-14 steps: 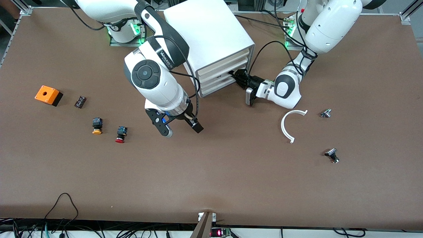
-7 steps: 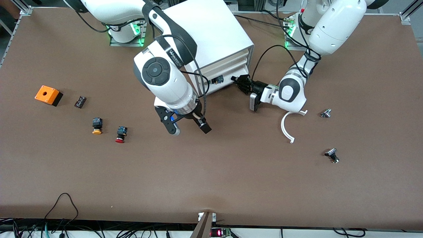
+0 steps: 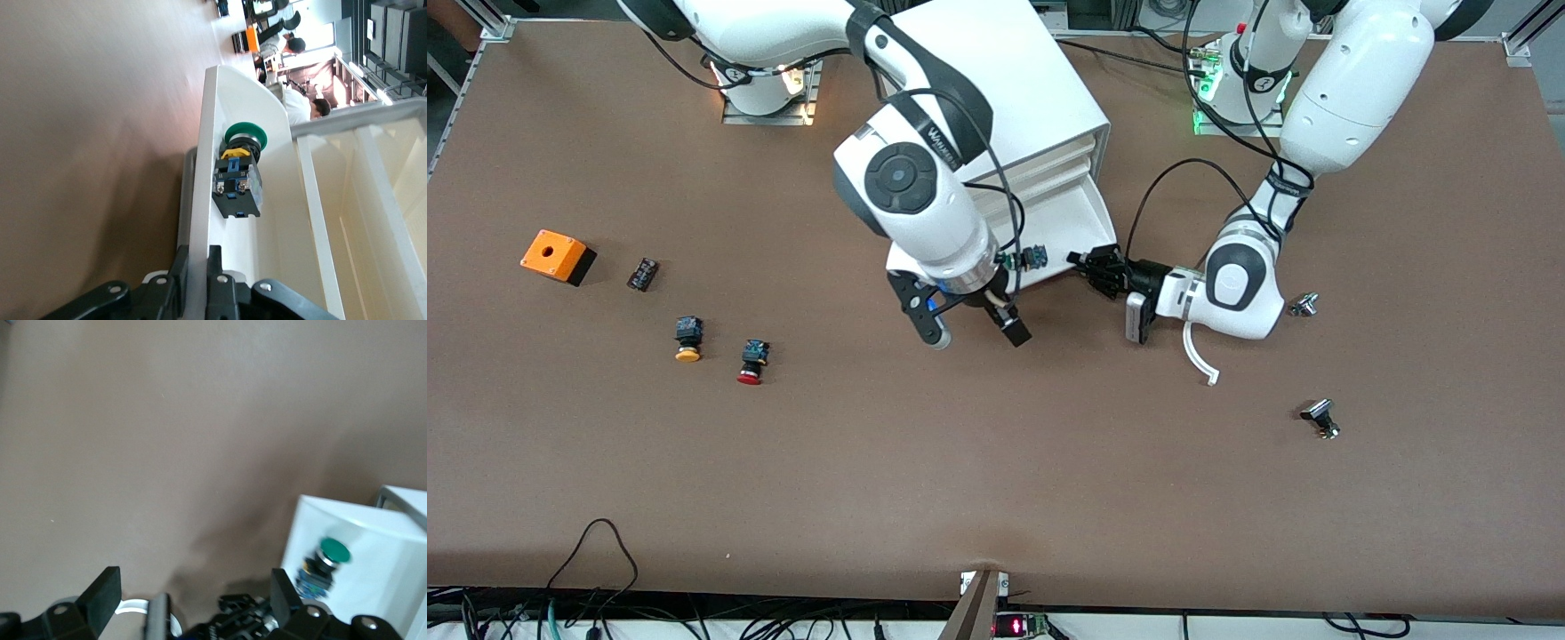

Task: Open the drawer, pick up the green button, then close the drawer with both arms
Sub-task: 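Pull the drawer open with the left gripper while the right gripper reaches in, then grasp the green button with the right gripper while the left gripper releases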

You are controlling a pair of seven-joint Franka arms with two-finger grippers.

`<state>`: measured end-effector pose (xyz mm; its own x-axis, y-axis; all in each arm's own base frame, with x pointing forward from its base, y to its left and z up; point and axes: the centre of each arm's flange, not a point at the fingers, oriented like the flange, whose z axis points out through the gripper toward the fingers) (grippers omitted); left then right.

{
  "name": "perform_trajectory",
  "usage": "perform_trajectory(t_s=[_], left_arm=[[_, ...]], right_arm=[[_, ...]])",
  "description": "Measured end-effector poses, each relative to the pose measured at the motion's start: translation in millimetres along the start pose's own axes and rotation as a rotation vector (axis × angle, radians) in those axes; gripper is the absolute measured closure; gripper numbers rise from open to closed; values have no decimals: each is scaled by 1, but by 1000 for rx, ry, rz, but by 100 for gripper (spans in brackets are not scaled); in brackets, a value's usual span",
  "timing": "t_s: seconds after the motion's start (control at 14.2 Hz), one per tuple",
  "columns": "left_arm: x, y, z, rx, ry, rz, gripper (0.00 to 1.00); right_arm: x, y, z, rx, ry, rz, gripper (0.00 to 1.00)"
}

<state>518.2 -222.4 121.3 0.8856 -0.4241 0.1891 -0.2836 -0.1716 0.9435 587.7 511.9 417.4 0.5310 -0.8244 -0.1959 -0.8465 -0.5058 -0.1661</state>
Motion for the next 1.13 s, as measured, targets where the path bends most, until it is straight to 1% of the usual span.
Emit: perform_trajectory(t_s=[0.28,0.56,0.7,0.78,0.92,0.99,1.06,1.13], left_arm=[[19,-7,-31,35,47,10,85],[29,-12,-42,50,63,15,85],[31,-14,-44,52,67,10,71],[33,-13,-47,50,70,11,60],[35,-11,-52,35,74,3,44],[36,-10,-55,26,76,-8,32],[38,-8,-60,27,68,-21,23],[42,-4,-69,47,38,-41,12]], right_arm=[[-46,14,43,-52,26,2,0],[-65,28,89,-113,37,-18,0],[-71,34,112,-139,40,-25,0],[-73,36,121,-144,41,-23,0],[-73,38,135,-144,40,-21,0],[-72,37,139,-139,39,-18,0],[-70,37,144,-134,38,-15,0],[-70,38,150,-133,37,-12,0]])
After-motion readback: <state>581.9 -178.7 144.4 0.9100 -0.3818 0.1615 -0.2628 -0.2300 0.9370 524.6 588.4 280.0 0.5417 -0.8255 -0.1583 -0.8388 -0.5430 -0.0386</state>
